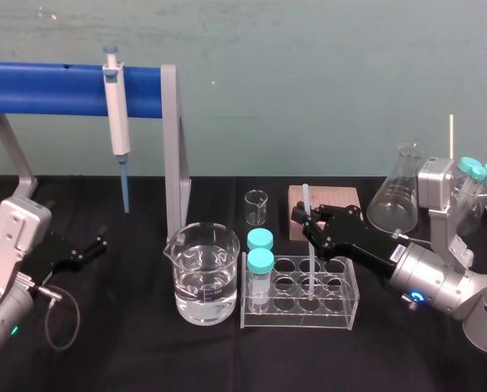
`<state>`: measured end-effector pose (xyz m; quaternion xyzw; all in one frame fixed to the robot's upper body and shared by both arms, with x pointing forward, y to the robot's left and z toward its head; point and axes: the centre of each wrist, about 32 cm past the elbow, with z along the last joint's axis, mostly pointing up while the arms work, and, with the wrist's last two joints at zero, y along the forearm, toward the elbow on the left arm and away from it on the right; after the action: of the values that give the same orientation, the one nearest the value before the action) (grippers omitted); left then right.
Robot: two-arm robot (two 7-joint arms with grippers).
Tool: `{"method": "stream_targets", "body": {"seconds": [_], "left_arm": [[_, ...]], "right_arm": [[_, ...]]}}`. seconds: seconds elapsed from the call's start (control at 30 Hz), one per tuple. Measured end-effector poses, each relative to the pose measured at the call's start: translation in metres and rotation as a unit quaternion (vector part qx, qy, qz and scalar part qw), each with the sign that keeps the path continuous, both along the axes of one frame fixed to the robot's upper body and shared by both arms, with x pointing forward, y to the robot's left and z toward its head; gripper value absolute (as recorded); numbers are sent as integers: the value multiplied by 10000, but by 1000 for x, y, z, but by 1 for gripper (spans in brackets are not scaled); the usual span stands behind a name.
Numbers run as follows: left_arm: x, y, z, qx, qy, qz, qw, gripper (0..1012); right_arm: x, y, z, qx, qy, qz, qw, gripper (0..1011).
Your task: Pick up the stirring rod with one hand, then place it down.
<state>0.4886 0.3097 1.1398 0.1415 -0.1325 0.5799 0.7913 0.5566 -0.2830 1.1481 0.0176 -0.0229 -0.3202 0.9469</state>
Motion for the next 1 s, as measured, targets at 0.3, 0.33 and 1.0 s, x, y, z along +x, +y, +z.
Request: {"method": "stream_targets", "body": {"seconds": [0.3, 0.33, 1.0], "left_arm": [[0, 0, 0, 0, 0, 0, 10000, 1000], [0, 0, 0, 0, 0, 0, 10000, 1000], [0, 0, 0, 0, 0, 0, 10000, 1000]], "right_arm": [[0, 0, 0, 0, 0, 1, 10000, 149], [0, 0, 0, 0, 0, 1, 10000, 188], [0, 0, 1, 4, 4, 10, 10000, 783]]}}
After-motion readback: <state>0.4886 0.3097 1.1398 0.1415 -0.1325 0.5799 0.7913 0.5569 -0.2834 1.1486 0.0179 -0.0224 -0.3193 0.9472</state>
